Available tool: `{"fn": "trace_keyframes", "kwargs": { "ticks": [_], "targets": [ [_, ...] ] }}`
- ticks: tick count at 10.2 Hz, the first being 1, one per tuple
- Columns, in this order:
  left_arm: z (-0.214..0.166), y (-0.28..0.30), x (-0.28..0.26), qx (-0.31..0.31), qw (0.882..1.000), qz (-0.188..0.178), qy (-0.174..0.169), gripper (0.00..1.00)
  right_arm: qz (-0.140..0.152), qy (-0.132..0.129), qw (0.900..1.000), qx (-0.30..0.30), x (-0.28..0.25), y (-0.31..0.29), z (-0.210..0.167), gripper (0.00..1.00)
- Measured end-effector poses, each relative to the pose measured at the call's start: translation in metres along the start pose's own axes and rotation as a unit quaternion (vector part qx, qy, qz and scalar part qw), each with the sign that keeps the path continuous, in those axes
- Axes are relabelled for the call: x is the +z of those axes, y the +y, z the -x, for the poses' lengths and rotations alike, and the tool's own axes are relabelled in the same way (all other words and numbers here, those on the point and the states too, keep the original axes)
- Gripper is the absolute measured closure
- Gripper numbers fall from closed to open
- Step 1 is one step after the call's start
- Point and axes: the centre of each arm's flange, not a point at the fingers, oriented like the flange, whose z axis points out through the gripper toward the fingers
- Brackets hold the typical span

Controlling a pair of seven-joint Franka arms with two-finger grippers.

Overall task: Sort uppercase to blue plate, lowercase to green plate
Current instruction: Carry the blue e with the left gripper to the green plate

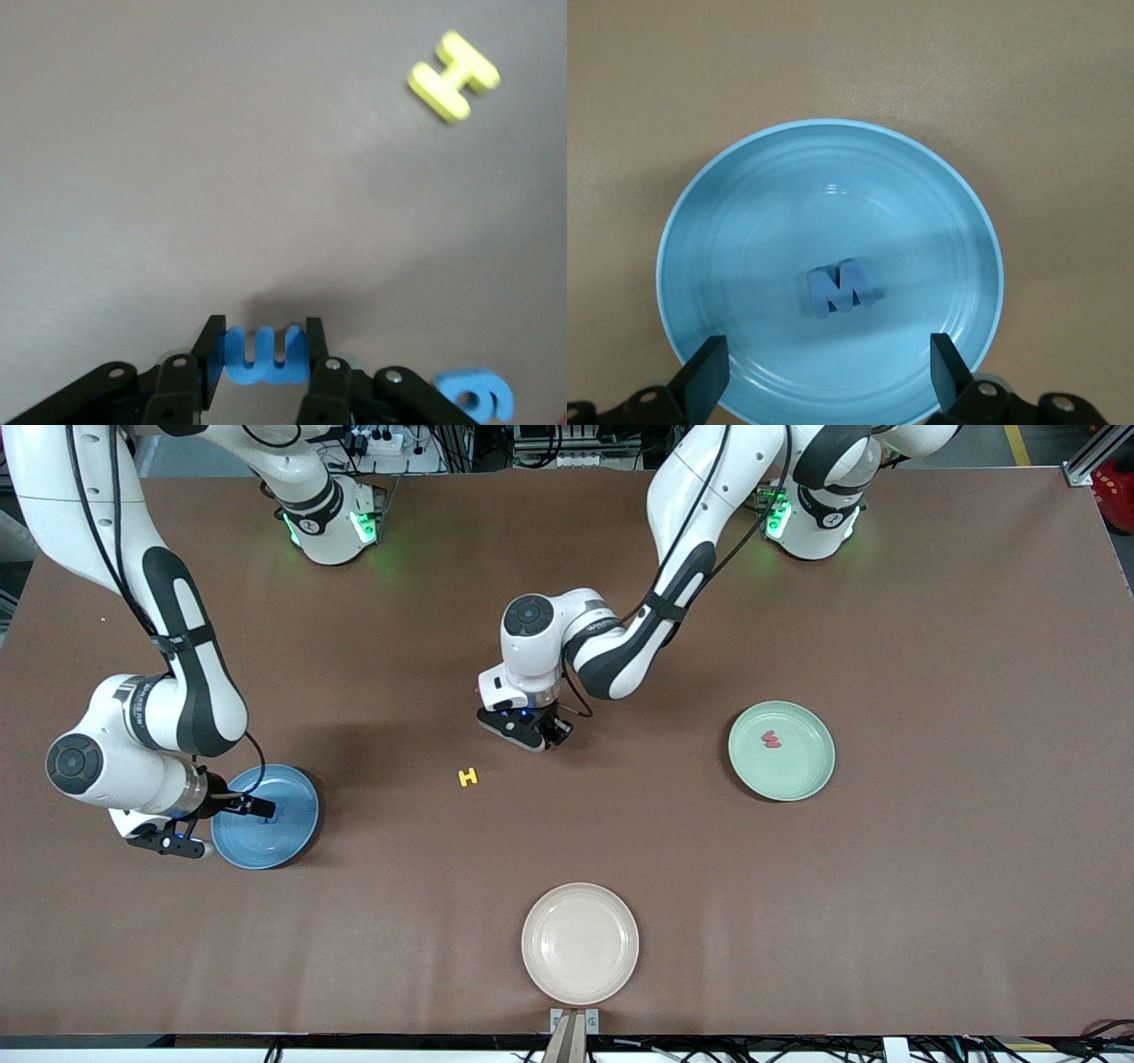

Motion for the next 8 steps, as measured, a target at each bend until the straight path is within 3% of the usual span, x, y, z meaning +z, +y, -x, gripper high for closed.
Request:
{"fn": "trace_keyframes", "kwargs": {
  "ticks": [4,8],
  "targets": [
    [-0.027,-0.06,-0.037,-0.044,0.998,0.034,-0.035,0.59,0.0,0.0,1.0,0.0,0.0,-0.001,0.0,0.0],
    [-0.041,-0.144,-0.059,-0.077,0.988,0.088,-0.102,0.59,-0.001,0.0,1.0,-0.002,0.0,-0.003,0.0,0.0]
  ]
}}
